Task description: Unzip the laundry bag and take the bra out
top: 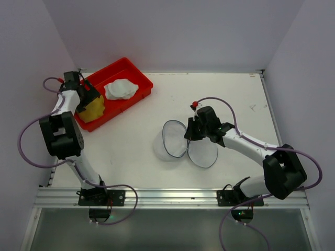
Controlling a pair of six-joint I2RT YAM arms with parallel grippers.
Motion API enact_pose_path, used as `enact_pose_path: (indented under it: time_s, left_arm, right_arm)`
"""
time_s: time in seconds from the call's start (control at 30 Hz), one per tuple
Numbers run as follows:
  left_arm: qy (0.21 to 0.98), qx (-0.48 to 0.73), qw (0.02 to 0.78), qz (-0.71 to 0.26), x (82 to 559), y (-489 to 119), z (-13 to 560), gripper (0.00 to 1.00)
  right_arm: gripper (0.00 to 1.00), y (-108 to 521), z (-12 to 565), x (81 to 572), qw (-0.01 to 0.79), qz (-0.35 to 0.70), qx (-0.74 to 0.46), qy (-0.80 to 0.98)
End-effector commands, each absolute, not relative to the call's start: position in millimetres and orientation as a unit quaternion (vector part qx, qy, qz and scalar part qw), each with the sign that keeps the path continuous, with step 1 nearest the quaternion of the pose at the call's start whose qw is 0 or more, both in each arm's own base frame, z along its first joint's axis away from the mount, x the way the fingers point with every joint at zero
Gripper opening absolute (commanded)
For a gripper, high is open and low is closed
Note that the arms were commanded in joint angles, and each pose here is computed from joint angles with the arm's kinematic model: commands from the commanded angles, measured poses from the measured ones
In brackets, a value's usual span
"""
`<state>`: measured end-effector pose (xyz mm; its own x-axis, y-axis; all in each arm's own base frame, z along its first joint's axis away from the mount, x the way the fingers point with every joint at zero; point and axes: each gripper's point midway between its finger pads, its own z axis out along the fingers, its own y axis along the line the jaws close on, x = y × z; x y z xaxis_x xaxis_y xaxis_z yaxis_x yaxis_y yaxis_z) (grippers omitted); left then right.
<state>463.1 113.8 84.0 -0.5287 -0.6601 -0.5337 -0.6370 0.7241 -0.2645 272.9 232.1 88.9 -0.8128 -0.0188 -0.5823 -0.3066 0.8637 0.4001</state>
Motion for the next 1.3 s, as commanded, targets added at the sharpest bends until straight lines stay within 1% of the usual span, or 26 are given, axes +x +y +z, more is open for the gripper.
enact_pose_path:
  time_s: [0.0,0.07,0.1,0.13,0.17,0.2,0.23,0.27,0.3,0.33,0.4,0.43,0.53,0.63,0.77,0.8,0.87,0.9,0.93,1.07,1.1,1.13,1.17,1.23,1.27]
  left_arm:
    - [0.858,-0.345,0.37,-0.094,452,82,166,1.0]
    - [0.864,-0.309,0.377,-0.127,437,52,179,1.0]
    - [0.856,-0.283,0.409,-0.141,427,37,207,1.0]
    - [0.863,-0.267,0.401,-0.149,414,21,200,1.0]
    - [0.871,-0.231,0.402,-0.162,405,-9,204,1.0]
    - [0.874,-0.209,0.402,-0.173,387,-28,203,1.0]
    - [0.878,-0.194,0.399,-0.18,377,-43,199,1.0]
    - [0.881,-0.163,0.396,-0.202,361,-75,202,0.98]
    - [0.884,-0.148,0.389,-0.214,353,-91,194,0.96]
    - [0.896,-0.14,0.36,-0.217,336,-103,169,0.95]
    - [0.902,-0.113,0.337,-0.245,315,-137,156,0.91]
    - [0.909,-0.116,0.313,-0.249,301,-145,137,0.9]
    - [0.915,-0.069,0.285,-0.278,273,-191,119,0.87]
    - [0.913,-0.043,0.275,-0.298,261,-220,112,0.86]
    - [0.918,-0.033,0.266,-0.293,259,-235,99,0.87]
    - [0.92,-0.035,0.265,-0.286,259,-235,94,0.87]
    - [0.927,-0.05,0.263,-0.264,261,-230,81,0.86]
    - [0.93,-0.054,0.26,-0.254,261,-227,74,0.86]
    - [0.936,-0.058,0.252,-0.239,260,-224,63,0.85]
    - [0.949,-0.071,0.236,-0.198,262,-214,32,0.77]
    - [0.951,-0.071,0.231,-0.193,261,-213,26,0.7]
    - [0.953,-0.074,0.226,-0.186,261,-211,19,0.66]
    - [0.958,-0.074,0.215,-0.174,259,-210,8,0.58]
    - [0.962,-0.074,0.204,-0.165,256,-208,-1,0.51]
    - [0.963,-0.077,0.2,-0.163,256,-207,-5,0.44]
  right_arm:
    - [0.14,243,110,287,0.318,0.263,-0.099,0.905]
    - [0.21,245,116,292,0.325,0.263,-0.099,0.903]
    - [0.25,244,116,292,0.323,0.261,-0.098,0.904]
    - [0.36,246,123,295,0.329,0.263,-0.098,0.901]
    - [0.42,245,125,296,0.332,0.261,-0.096,0.901]
    - [0.48,245,128,297,0.335,0.261,-0.093,0.901]
    - [0.6,247,135,300,0.339,0.264,-0.091,0.898]
    - [0.65,247,137,300,0.339,0.263,-0.087,0.899]
    - [0.7,245,139,301,0.341,0.26,-0.083,0.9]
    - [0.77,241,144,304,0.35,0.253,-0.072,0.899]
    - [0.82,236,146,304,0.356,0.244,-0.06,0.9]
    - [0.85,229,151,306,0.368,0.237,-0.041,0.898]
    - [0.88,216,153,300,0.375,0.23,-0.008,0.898]
    - [0.89,192,135,293,0.366,0.207,0.046,0.906]
    - [0.92,152,117,274,0.348,0.165,0.116,0.916]
    - [0.94,145,108,268,0.336,0.156,0.13,0.92]
    - [0.95,130,98,257,0.319,0.138,0.15,0.925]
    - [0.97,122,92,251,0.314,0.129,0.174,0.924]
    - [0.97,115,88,248,0.312,0.121,0.189,0.923]
    - [0.95,105,77,234,0.303,0.122,0.224,0.918]
    - [0.95,101,73,231,0.299,0.118,0.233,0.918]
    - [0.95,97,72,231,0.3,0.112,0.24,0.916]
    - [0.95,95,70,230,0.296,0.11,0.242,0.917]
    - [0.93,96,64,226,0.278,0.113,0.242,0.923]
    - [0.92,98,63,226,0.273,0.118,0.239,0.924]
